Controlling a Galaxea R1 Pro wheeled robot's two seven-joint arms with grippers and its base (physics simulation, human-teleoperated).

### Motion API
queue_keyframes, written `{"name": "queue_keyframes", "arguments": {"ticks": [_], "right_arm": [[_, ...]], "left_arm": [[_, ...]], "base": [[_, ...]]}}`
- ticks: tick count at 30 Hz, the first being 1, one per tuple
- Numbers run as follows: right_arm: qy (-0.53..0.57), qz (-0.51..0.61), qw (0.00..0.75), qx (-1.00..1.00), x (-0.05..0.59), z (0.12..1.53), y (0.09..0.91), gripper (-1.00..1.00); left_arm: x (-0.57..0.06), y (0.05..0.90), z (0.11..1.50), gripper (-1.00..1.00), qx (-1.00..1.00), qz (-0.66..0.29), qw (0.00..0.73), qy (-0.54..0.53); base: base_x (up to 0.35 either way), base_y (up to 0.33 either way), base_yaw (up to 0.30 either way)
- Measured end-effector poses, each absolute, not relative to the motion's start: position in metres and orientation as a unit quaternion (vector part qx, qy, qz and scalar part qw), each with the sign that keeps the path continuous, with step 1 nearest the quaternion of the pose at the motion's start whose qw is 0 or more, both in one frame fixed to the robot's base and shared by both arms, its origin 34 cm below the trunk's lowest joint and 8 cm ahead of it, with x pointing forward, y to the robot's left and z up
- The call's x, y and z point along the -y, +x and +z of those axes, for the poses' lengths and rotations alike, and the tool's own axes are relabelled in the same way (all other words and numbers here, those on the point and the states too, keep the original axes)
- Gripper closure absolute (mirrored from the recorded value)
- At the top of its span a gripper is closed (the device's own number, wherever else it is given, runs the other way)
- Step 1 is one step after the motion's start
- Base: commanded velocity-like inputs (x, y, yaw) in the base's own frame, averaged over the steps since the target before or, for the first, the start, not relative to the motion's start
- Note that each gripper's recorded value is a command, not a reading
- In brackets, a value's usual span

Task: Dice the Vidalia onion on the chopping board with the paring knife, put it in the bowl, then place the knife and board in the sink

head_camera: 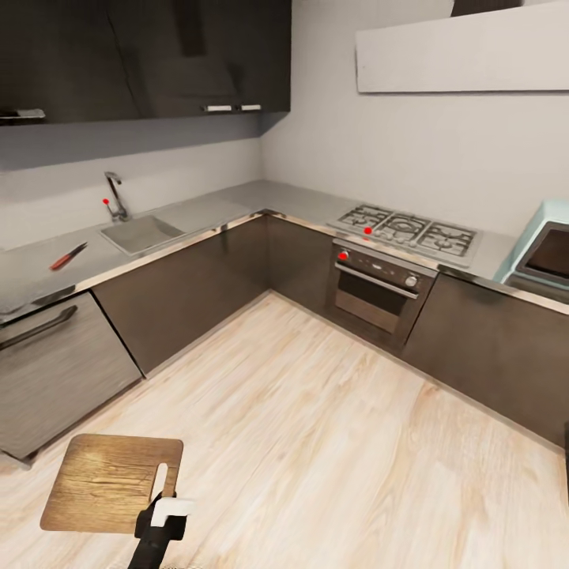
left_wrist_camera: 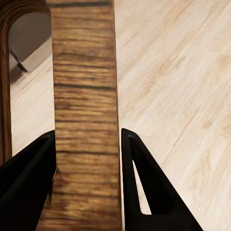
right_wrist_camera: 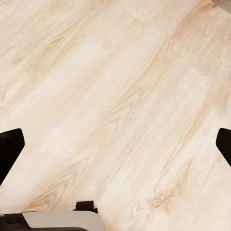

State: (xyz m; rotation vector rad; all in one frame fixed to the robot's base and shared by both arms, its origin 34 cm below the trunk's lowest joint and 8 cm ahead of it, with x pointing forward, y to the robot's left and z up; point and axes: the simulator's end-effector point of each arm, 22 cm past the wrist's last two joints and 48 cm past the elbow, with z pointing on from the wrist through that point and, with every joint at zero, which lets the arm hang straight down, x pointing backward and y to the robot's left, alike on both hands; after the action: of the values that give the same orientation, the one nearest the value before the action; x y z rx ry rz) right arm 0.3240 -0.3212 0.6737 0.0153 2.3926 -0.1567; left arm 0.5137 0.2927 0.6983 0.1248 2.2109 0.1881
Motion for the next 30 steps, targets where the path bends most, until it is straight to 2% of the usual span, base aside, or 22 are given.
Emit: {"name": "queue_keyframes", "arguments": {"ticks": [30], "right_arm": [[0.006, -0.058, 0.378, -0.924, 0.318, 0.680, 0.335, -1.00]], "left_arm": [[-0.292, 0.524, 0.712, 1.00, -0.884, 0.076, 0.459, 0.050]], "base": [[0.000, 0.000, 0.229]]}}
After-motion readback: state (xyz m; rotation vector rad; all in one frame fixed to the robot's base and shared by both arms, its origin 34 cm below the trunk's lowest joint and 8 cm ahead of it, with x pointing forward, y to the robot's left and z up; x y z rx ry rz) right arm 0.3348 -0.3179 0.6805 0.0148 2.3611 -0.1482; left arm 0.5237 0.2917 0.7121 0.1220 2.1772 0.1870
